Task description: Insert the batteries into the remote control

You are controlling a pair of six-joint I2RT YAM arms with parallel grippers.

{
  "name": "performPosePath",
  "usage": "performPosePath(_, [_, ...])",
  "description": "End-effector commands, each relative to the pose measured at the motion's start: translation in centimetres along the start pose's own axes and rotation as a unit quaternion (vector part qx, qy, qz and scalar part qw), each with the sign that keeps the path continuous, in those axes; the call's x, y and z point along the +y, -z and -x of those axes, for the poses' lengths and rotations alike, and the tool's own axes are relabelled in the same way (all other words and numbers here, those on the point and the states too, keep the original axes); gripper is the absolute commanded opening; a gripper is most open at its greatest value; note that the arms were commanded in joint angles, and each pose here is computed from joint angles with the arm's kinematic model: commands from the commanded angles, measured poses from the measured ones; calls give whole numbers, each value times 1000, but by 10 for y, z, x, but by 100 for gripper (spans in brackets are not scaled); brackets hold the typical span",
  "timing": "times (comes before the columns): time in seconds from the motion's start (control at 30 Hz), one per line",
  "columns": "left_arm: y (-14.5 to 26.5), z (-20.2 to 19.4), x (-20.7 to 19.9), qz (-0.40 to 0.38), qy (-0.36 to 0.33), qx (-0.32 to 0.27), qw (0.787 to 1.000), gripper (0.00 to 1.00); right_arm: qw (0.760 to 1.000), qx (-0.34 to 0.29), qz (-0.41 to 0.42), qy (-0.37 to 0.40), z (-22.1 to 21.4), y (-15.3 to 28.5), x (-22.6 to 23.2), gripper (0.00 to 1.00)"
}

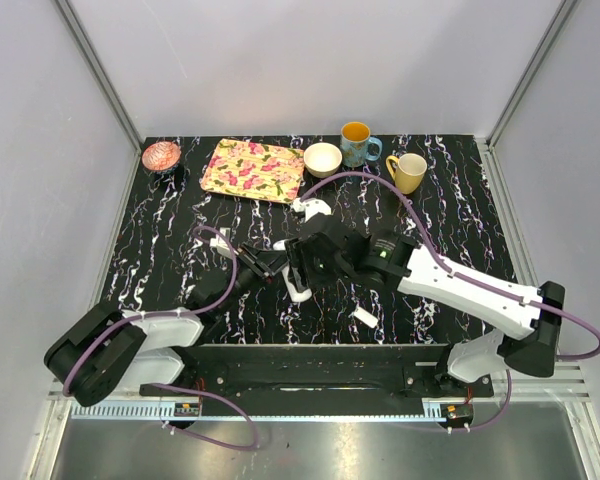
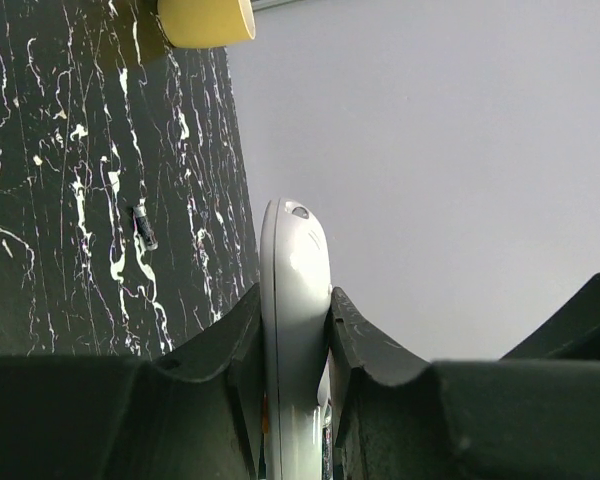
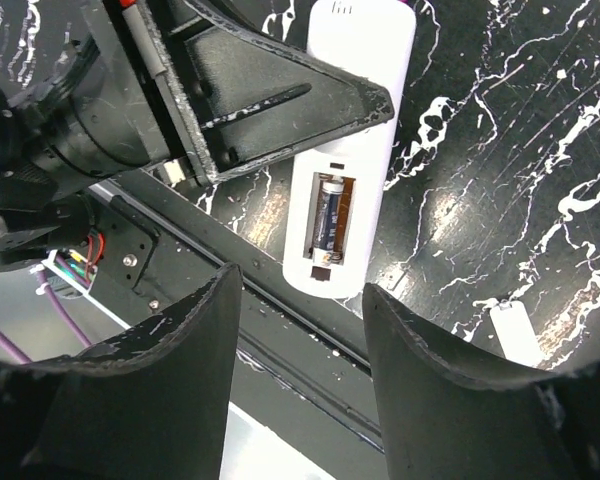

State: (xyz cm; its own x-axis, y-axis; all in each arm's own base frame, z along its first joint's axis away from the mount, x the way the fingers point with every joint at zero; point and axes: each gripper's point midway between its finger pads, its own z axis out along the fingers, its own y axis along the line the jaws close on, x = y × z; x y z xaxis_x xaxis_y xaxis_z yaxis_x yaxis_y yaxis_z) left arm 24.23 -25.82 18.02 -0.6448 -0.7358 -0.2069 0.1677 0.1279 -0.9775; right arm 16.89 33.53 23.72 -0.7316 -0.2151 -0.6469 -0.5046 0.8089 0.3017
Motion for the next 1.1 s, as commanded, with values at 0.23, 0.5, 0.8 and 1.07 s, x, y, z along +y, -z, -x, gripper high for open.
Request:
performPosePath(0.23, [-6, 3, -51, -85, 18, 2, 996, 0, 999, 8, -35, 22, -4, -15, -9, 43])
performPosePath(0.5, [-5, 1, -51, -84, 19, 10, 996, 0, 998, 17, -42, 34, -7, -26, -10, 39])
performPosePath(0.8, [-4, -1, -55, -90, 19, 14, 996, 0, 998, 21, -42, 39, -10, -34, -10, 28])
performPosePath(1.07, [-2, 1, -47, -80, 20, 5, 997, 0, 998, -17, -51, 23, 6, -15, -14, 59])
